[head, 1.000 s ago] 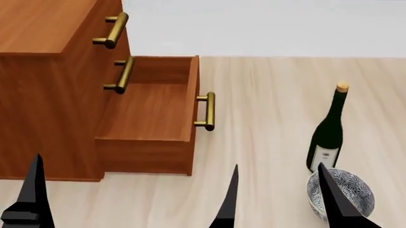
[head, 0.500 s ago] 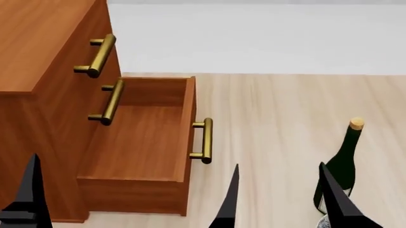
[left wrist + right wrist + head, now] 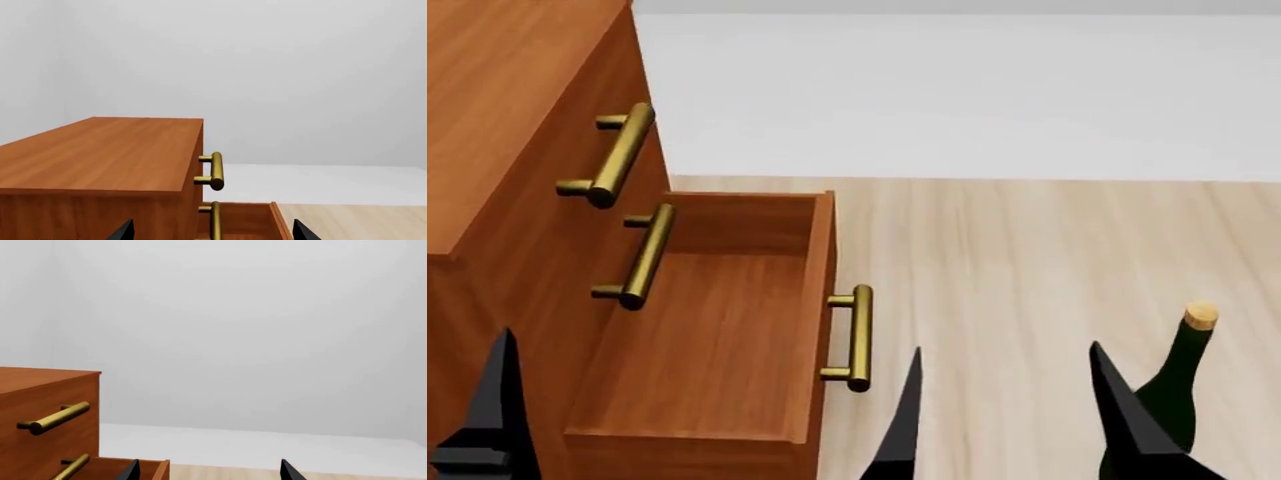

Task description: Put the wine bottle in the bottom drawer of the cabinet.

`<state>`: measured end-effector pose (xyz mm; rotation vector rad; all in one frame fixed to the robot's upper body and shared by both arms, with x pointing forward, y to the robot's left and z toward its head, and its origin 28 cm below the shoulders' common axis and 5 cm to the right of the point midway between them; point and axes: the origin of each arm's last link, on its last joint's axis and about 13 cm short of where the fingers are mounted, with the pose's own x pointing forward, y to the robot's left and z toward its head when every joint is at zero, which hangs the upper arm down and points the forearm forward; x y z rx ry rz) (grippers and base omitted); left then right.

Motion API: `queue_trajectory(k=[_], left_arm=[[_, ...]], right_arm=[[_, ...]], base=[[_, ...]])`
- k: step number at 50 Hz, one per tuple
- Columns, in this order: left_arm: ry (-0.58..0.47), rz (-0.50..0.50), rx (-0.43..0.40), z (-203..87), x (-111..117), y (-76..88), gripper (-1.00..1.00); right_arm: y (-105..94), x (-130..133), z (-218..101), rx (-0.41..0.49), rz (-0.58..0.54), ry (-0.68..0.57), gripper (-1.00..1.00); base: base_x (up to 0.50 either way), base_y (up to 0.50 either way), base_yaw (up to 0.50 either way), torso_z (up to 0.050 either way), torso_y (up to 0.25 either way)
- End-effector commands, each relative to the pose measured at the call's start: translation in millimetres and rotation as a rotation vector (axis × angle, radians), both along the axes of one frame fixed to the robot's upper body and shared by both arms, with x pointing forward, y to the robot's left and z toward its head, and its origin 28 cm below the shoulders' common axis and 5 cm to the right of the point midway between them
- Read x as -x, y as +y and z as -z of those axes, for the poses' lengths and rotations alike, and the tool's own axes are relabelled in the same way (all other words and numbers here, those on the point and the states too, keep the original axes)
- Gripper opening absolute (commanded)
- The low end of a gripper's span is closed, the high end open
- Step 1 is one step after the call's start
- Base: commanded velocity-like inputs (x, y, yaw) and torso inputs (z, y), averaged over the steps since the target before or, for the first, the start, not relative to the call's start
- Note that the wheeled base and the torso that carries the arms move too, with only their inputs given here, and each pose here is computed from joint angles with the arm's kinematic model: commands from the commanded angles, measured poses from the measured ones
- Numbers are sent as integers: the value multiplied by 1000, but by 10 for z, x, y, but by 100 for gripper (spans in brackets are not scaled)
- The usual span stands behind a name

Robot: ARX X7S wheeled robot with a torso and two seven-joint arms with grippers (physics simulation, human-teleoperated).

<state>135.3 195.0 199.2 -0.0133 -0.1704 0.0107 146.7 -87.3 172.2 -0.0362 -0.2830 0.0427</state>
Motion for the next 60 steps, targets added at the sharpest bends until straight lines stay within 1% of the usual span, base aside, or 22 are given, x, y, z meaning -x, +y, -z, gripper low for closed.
queue_trajectory(k=[1, 14, 24, 29, 36, 44, 46, 51, 60], left_arm=[[2, 1, 1, 12, -4, 1, 100], [-1, 3, 1, 8, -5, -3, 100], [-3, 3, 3, 4, -1, -2, 100], [-5, 2, 4, -6, 2, -4, 100], [-2, 3, 3, 6, -2, -5, 100], [0, 3, 4, 18, -12, -8, 100], [0, 5, 6, 17, -12, -9, 100], [2, 6, 12, 22, -15, -14, 100], [6, 7, 12, 28, -14, -11, 100]], right_arm=[[14, 4, -9, 10, -6, -2, 100], [14, 8, -10, 12, -6, -5, 100], [4, 16, -35, 11, -2, -10, 100], [-28, 17, -50, 5, 19, -22, 100], [-107, -15, -73, -10, 91, 1, 100], [-228, -31, -116, 4, 176, 21, 100], [-253, -35, -120, 19, 198, 29, 100], [-293, -40, -106, 28, 216, 42, 100], [-370, -84, -90, 41, 289, 62, 100]], base=[[254, 0, 0, 0, 0], [218, 0, 0, 0, 0], [79, 0, 0, 0, 0], [0, 0, 0, 0, 0], [0, 0, 0, 0, 0], [0, 0, 0, 0, 0], [0, 0, 0, 0, 0], [0, 0, 0, 0, 0], [0, 0, 0, 0, 0]])
